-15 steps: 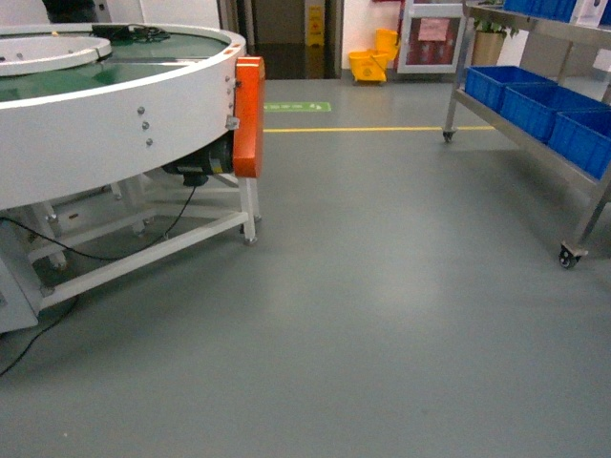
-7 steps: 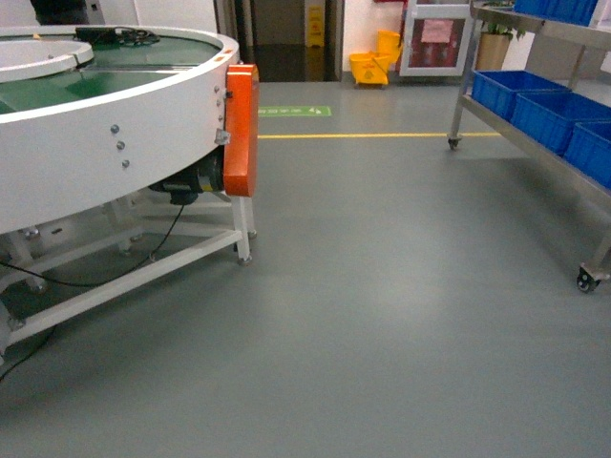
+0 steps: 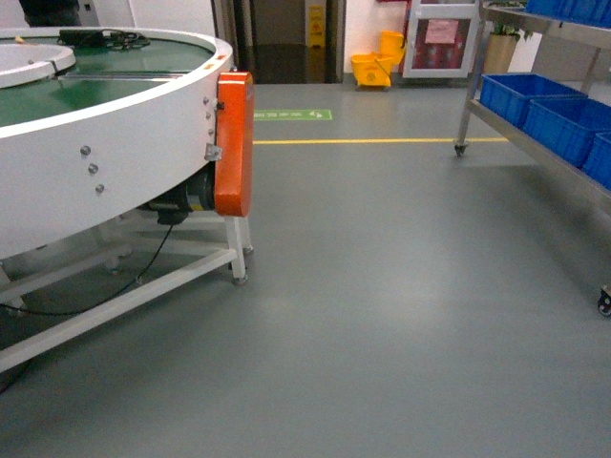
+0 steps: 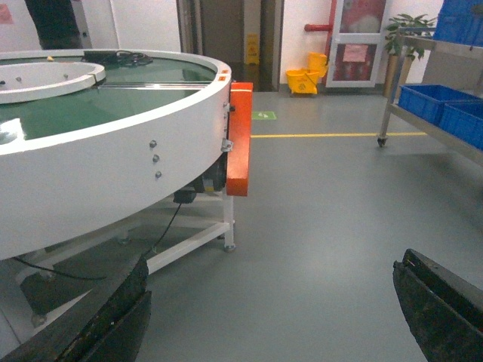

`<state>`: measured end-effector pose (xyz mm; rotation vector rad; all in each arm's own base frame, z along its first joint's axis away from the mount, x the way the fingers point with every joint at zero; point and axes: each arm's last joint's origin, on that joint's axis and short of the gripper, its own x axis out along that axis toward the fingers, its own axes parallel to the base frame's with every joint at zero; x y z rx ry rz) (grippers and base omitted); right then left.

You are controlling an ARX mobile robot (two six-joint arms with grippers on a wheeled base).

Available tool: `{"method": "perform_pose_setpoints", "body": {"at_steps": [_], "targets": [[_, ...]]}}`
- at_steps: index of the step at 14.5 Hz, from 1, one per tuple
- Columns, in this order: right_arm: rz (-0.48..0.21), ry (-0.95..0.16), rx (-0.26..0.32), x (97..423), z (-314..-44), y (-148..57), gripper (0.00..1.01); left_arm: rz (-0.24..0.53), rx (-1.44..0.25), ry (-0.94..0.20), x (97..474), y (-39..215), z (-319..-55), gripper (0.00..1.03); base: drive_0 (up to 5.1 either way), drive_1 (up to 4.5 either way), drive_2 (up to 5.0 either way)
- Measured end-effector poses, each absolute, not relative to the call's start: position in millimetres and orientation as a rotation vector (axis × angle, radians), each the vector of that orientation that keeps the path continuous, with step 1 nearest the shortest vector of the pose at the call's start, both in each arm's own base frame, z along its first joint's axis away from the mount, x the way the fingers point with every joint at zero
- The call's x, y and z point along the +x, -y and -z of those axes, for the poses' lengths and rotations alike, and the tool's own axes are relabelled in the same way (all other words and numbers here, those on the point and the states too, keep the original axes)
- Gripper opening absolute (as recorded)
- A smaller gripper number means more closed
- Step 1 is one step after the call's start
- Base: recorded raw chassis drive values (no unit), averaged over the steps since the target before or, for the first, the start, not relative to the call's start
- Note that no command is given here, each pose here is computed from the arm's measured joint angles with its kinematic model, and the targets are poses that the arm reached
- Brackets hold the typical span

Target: Pick red block from blue box to shelf

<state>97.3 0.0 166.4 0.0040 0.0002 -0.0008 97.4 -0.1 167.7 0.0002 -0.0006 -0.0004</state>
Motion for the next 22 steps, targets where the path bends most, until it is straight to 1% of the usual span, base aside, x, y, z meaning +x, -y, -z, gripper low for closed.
{"method": "perform_pose_setpoints", "body": {"at_steps": [9,22], "targets": [[0.001,0.004,0.004,97.3,-166.8,0.0,0.28,-0.002,0.0,0.002,97.4,0.0,-167.9,0.98,0.0,4.03,-4.0],[0.0,0.002,0.004,97.3,-166.7,0.0,0.28,-0.001,0.0,0.001,97.4,0.0,-167.8,0.98,-1.5,-1.47,-1.5]]}}
